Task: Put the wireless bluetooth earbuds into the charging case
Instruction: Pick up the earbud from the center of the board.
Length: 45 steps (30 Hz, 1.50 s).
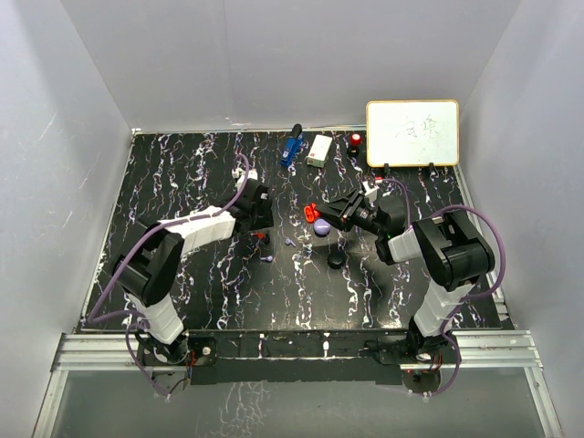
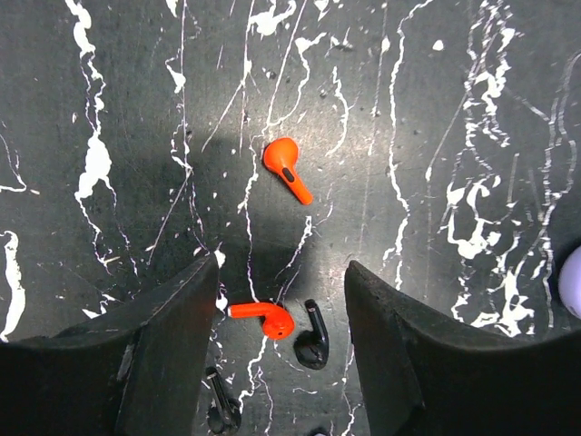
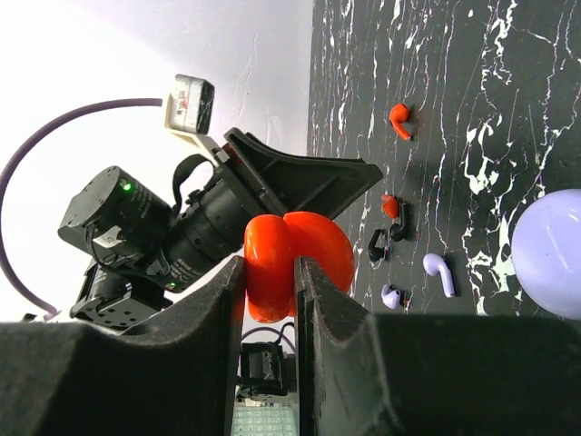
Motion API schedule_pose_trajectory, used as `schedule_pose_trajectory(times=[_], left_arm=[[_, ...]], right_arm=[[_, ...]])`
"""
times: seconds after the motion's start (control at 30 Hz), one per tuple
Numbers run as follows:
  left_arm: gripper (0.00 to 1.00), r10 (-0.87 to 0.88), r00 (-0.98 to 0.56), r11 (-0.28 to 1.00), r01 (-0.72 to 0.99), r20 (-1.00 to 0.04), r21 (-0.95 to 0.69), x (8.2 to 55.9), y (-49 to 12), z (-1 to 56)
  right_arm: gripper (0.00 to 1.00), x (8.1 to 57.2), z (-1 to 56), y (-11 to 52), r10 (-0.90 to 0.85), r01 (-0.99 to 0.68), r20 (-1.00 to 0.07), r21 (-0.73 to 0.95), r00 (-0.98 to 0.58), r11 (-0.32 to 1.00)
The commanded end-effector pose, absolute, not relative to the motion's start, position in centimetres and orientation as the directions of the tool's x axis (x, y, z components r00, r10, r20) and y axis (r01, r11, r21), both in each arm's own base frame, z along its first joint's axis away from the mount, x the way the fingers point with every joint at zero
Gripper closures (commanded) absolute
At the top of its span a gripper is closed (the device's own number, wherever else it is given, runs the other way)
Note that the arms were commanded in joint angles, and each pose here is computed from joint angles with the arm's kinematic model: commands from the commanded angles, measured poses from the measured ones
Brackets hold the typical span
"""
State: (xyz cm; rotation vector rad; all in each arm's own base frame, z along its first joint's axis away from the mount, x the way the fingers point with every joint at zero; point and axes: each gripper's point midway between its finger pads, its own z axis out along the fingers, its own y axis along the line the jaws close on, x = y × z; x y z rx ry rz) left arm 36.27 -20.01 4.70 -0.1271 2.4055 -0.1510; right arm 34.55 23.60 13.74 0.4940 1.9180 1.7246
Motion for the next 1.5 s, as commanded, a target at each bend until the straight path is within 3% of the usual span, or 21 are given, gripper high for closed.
schedule_pose_trajectory(times=[0.0, 0.47, 1.1, 1.47], left_arm=[[0.44, -0.133, -0.742, 0.99, -0.069, -0.657, -0.121, 36.9, -19.7, 5.4], [0.54, -0.123, -0.758, 0.992, -0.074, -0.641, -0.103, 37.1, -19.7, 4.4], [0.34, -0.135, -0.743, 0.976, 0.015, -0.656, -0.217, 34.5, -20.3, 4.8], [0.3, -0.119, -0.757, 0.97, 0.051, -0.643, -0.239, 34.8, -21.3, 4.0]], right_arm=[[1.0, 34.9, 16.1, 23.8, 0.574, -0.174, -0.2, 0.98, -0.794, 0.1], [1.0, 34.8, 16.1, 23.8, 0.573, -0.176, -0.199, 0.98, -0.795, 0.096], [1.0, 34.6, 16.2, 23.9, 0.567, -0.182, -0.202, 0.979, -0.798, 0.093], [1.0, 34.6, 16.0, 23.9, 0.566, -0.18, -0.2, 0.979, -0.8, 0.093]])
